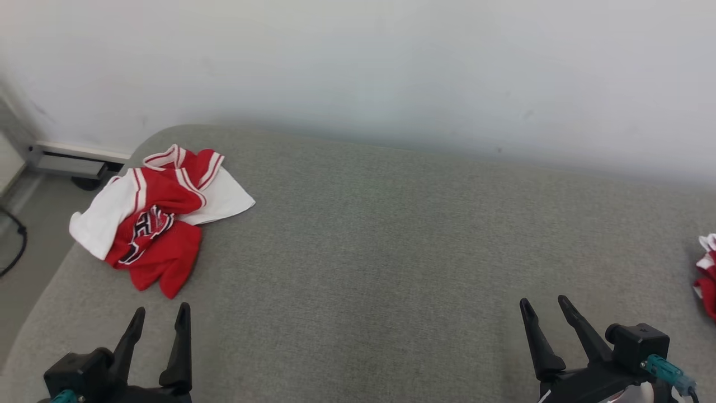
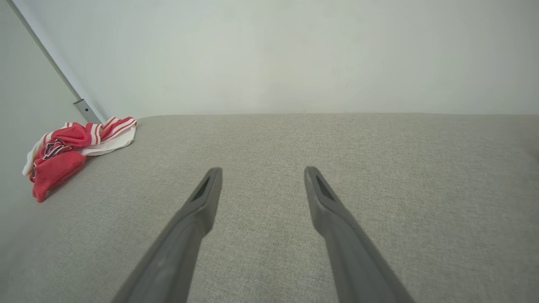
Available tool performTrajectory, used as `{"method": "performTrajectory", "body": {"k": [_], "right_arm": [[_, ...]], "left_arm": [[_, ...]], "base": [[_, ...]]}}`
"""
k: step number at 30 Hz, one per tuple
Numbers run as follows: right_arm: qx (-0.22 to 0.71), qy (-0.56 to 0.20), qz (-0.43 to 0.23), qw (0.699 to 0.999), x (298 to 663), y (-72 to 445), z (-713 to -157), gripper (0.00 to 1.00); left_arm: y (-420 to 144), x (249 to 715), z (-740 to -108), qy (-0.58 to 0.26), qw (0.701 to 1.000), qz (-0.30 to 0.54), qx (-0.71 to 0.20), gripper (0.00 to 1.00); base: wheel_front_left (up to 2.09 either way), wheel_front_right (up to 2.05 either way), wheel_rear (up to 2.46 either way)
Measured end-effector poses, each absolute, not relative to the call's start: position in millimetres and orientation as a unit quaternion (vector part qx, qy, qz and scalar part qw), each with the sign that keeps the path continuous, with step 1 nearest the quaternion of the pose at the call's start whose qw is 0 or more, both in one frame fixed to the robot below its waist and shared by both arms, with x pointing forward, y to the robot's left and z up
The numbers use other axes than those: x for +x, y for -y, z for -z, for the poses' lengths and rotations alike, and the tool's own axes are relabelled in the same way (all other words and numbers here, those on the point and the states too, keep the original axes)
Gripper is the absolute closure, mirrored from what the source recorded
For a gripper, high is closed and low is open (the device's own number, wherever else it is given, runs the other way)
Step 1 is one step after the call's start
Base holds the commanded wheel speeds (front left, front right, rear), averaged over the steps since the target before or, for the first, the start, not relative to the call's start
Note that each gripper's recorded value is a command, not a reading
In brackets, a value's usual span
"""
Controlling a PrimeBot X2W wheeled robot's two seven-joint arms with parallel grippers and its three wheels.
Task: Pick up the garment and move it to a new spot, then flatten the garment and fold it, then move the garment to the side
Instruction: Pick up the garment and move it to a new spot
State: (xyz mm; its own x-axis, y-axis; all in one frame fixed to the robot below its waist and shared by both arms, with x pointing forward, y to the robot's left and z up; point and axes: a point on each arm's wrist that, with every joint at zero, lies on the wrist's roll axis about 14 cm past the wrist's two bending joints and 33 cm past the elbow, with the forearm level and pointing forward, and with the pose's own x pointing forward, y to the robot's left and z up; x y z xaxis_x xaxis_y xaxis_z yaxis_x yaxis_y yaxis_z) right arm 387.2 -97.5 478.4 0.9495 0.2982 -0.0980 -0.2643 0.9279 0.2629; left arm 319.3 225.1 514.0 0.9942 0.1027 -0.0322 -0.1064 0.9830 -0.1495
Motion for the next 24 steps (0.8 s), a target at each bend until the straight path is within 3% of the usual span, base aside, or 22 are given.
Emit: {"method": "performTrajectory", "body": {"k": [24], "right_arm": [[0.113, -0.090, -0.327, 0.934, 390.0, -35.9, -479.4, 0.00]], "left_arm": [[-305.0, 227.8, -512.5, -0.015, 0.973, -0.219, -0.070, 0.00]], "base": [[0.00, 0.00, 0.00]]}}
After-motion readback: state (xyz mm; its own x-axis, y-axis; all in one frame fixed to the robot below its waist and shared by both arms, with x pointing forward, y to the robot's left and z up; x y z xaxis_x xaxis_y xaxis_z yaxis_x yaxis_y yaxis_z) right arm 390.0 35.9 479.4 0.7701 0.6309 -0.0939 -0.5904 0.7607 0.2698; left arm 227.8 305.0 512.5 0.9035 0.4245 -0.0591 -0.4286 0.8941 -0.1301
